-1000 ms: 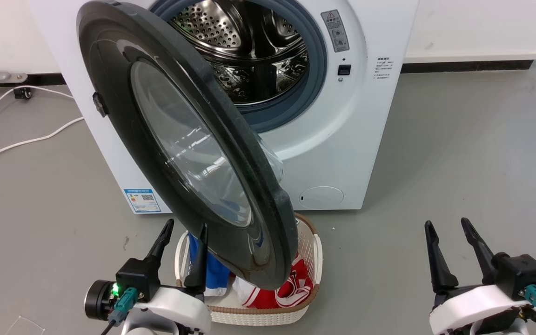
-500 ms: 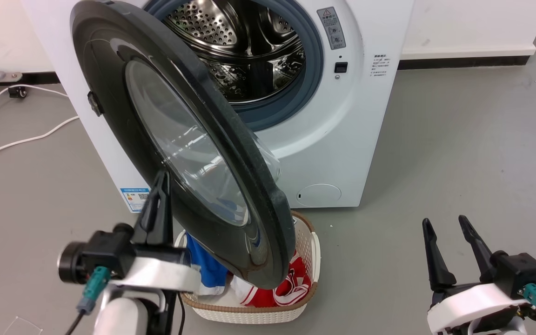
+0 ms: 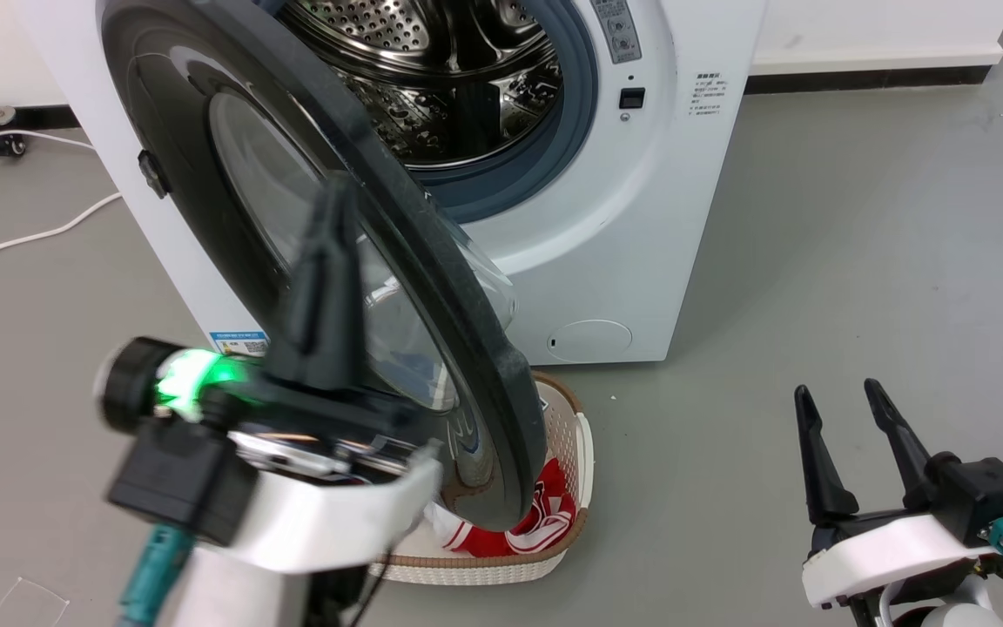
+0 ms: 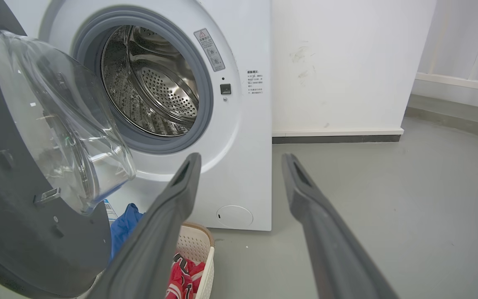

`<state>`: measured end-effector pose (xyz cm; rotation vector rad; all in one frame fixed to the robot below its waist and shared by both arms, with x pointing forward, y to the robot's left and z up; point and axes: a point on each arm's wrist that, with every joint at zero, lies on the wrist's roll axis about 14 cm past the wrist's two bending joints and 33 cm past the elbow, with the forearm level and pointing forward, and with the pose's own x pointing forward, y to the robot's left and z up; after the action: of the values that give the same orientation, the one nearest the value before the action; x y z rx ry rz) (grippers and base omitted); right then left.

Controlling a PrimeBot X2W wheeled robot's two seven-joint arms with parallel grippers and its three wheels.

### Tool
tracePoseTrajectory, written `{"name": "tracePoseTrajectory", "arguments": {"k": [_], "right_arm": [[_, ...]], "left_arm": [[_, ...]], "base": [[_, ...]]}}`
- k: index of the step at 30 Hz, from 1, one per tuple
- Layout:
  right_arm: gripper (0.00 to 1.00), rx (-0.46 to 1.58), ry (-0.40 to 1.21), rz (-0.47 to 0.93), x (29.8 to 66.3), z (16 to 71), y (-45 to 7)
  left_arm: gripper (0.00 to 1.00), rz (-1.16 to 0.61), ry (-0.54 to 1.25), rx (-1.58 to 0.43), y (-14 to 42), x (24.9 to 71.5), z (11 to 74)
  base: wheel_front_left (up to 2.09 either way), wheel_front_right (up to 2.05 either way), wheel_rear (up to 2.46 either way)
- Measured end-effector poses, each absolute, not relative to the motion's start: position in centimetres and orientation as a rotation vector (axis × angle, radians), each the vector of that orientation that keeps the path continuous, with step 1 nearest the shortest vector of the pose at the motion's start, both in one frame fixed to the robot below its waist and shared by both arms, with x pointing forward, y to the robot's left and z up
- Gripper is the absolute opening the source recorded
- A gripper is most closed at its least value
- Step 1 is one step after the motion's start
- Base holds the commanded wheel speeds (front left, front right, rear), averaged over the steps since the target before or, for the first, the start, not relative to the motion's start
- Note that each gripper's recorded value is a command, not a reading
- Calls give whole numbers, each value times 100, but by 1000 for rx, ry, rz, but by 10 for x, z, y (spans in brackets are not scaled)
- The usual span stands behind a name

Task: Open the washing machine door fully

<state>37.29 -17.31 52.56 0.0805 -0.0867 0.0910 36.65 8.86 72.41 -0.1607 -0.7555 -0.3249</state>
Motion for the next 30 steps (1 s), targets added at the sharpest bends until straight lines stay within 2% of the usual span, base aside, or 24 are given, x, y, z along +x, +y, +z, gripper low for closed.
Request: {"name": "tracePoseTrajectory", "arguments": {"k": [4,7,15,17,25,30], "right_arm": [[100,79,-80,81,374,523,-176],[100,83,-72,75,374,520,-178],[100,84,-66,62,378,518,-182],[100,89,-56,61,378,516,-182],[100,96,-41,41,376,510,-188],[100,107,-34,25,374,507,-193]], "left_arm": [[0,-474,-728,-213,49,355,724],[0,-590,-642,-245,18,349,712],[0,-773,-215,-265,-43,343,626],[0,-794,-159,-281,-50,341,613],[0,-690,11,-262,-45,362,554],[0,-584,28,-262,-28,379,537]], "base": [[0,0,0],[0,0,0],[0,0,0],[0,0,0],[0,0,0],[0,0,0]]}}
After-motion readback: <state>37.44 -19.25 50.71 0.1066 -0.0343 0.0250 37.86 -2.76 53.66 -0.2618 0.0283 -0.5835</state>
